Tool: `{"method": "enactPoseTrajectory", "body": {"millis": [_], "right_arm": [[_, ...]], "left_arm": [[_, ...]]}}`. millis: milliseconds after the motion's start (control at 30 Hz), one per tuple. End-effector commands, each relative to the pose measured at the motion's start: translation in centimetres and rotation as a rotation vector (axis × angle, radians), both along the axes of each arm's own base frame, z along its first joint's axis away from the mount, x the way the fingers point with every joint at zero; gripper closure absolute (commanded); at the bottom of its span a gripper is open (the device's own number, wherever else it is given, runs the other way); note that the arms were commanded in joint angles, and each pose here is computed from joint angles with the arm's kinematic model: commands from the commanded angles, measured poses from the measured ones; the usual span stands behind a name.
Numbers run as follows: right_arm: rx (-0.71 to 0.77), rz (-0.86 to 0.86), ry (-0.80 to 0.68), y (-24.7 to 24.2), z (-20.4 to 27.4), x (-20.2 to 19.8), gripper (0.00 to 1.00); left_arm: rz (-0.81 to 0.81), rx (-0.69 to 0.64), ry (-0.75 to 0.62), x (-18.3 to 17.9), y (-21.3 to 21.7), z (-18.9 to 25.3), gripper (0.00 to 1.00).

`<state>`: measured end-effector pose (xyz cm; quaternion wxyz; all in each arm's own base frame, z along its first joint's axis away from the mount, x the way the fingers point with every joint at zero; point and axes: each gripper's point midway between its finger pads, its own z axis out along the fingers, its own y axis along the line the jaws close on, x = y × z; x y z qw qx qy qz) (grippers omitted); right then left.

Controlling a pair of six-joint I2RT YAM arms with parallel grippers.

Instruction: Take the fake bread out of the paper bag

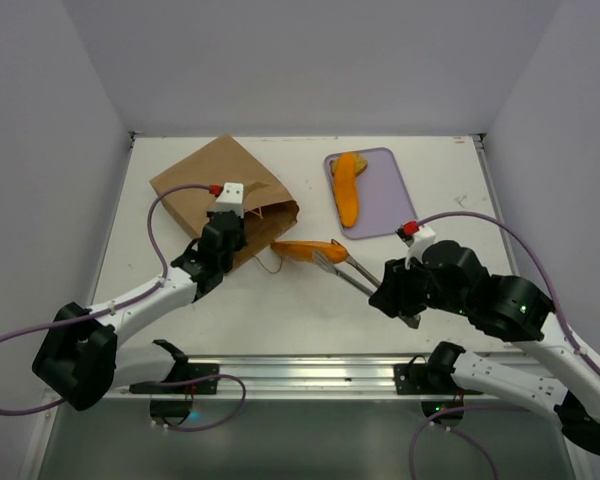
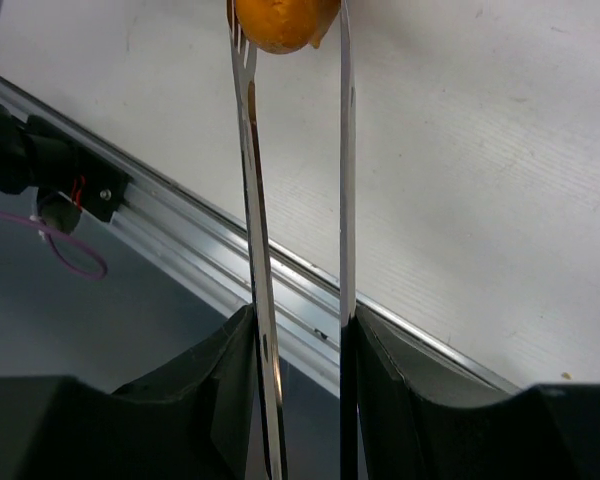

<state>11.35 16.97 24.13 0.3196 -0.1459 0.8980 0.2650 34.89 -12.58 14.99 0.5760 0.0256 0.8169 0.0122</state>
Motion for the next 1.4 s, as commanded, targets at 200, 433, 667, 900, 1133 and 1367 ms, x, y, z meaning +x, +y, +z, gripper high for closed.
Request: {"method": "enactPoseTrajectory", "body": {"millis": [200,433,667,900,1133,1367], "right_arm": [[0.031,-0.105,-0.110,-3.2,5.4,0.2,1.00],[0.015,-0.186,-0.223,-5.4,10.0,1.4,1.00],[-0.078,-0.308,-0.337,-6.8,11.6,4.6,1.00],[-0.168,-0.373,-0.445,-6.2,12.9,8.1,1.00],[-0.273,-0.449,-0.535,-5.4,14.0,11.7,1.00],[-0.306,-0.498,-0.550,-4.2,13.2,15.6,1.00]], "left_arm": [[0.019,-0.031,-0.012,0.7,-0.1,1.1,1.00],[0.020,-0.031,-0.015,0.7,0.0,1.3,1.00],[0.018,-0.031,-0.018,0.6,0.0,1.4,1.00],[0.015,-0.032,-0.018,0.7,-0.1,1.3,1.00],[0.012,-0.033,-0.016,0.7,-0.1,1.4,1.00],[0.014,-0.033,-0.017,0.6,-0.1,1.4,1.00]]}}
